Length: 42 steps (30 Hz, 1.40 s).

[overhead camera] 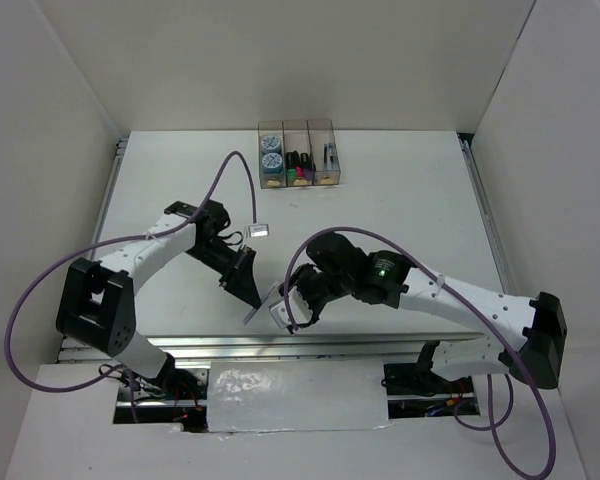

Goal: Sort the stationery into containers
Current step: Pass the stationery from the left arm to the right

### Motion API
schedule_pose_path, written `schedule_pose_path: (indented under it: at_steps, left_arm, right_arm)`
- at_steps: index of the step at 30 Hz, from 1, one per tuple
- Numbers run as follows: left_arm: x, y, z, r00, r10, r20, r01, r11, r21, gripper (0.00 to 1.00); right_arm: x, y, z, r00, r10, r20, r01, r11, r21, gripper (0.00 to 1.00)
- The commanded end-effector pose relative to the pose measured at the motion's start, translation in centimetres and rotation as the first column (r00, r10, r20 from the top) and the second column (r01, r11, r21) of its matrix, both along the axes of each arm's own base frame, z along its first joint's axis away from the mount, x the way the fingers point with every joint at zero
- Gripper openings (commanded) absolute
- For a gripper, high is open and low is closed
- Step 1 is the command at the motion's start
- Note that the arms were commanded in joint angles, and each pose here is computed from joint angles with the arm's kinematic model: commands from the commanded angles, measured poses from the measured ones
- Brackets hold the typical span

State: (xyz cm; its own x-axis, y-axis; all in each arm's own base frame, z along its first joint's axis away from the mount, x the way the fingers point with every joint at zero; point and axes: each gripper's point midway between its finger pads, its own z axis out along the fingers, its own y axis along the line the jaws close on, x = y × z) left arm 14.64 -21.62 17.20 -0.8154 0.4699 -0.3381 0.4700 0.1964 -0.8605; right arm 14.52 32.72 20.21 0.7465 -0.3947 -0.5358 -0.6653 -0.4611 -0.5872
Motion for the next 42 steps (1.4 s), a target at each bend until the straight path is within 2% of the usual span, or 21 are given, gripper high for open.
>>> schedule_pose_path:
  at_steps: [1, 13, 21, 30, 33, 34, 36, 38, 39, 42]
  left_arm:
    - [-1.0, -0.7, 0.9, 0.999, -0.033, 0.017, 0.034, 0.999, -0.042, 0.0]
    - [-1.7, -1.3, 0.4, 0.996, -0.083, 0.012, 0.083, 0.996, -0.023, 0.0]
    - [-1.7, -1.3, 0.3, 0.997, -0.076, 0.016, 0.076, 0.997, -0.017, 0.0]
    - [-1.7, -1.3, 0.5, 0.996, -0.082, 0.022, 0.082, 0.996, -0.026, 0.0]
    - [-1.6, -1.3, 0.4, 0.996, -0.082, 0.033, 0.083, 0.996, -0.025, 0.13]
    - [-1.7, -1.2, 0.5, 0.997, -0.076, 0.032, 0.077, 0.997, -0.018, 0.3]
    - [-1.2, -1.1, 0.0, 0.997, -0.058, 0.054, 0.057, 0.998, 0.011, 0.42]
    - [-0.3, -0.6, -0.6, 0.996, -0.019, 0.085, 0.014, 0.998, 0.056, 0.62]
    - [0.2, -0.5, -0.4, 0.996, 0.017, 0.087, -0.023, 0.997, 0.067, 0.66]
    - [3.7, 0.6, 0.0, 0.974, 0.159, 0.163, -0.175, 0.98, 0.091, 0.68]
  right_arm:
    - [-0.1, 0.7, -0.2, 0.996, 0.062, 0.066, -0.061, 0.998, -0.018, 0.48]
    - [0.3, 2.1, -0.6, 0.991, 0.093, 0.098, -0.091, 0.996, -0.026, 0.47]
    - [0.2, 2.7, -1.3, 0.99, 0.101, 0.095, -0.1, 0.995, -0.025, 0.34]
    - [0.3, 3.2, -1.9, 0.992, 0.101, 0.081, -0.097, 0.994, -0.041, 0.26]
    - [0.5, 3.3, -2.0, 0.993, 0.094, 0.078, -0.09, 0.995, -0.049, 0.19]
    - [0.4, 3.3, -1.9, 0.993, 0.092, 0.073, -0.089, 0.995, -0.048, 0.18]
    - [0.5, 3.0, -1.8, 0.994, 0.081, 0.07, -0.078, 0.996, -0.048, 0.13]
    - [0.6, 2.5, -1.8, 0.995, 0.067, 0.076, -0.064, 0.997, -0.048, 0.09]
    - [0.8, 2.1, -1.9, 0.995, 0.058, 0.081, -0.054, 0.997, -0.052, 0.08]
    - [1.0, 0.7, -2.5, 0.994, 0.039, 0.1, -0.032, 0.997, -0.064, 0.05]
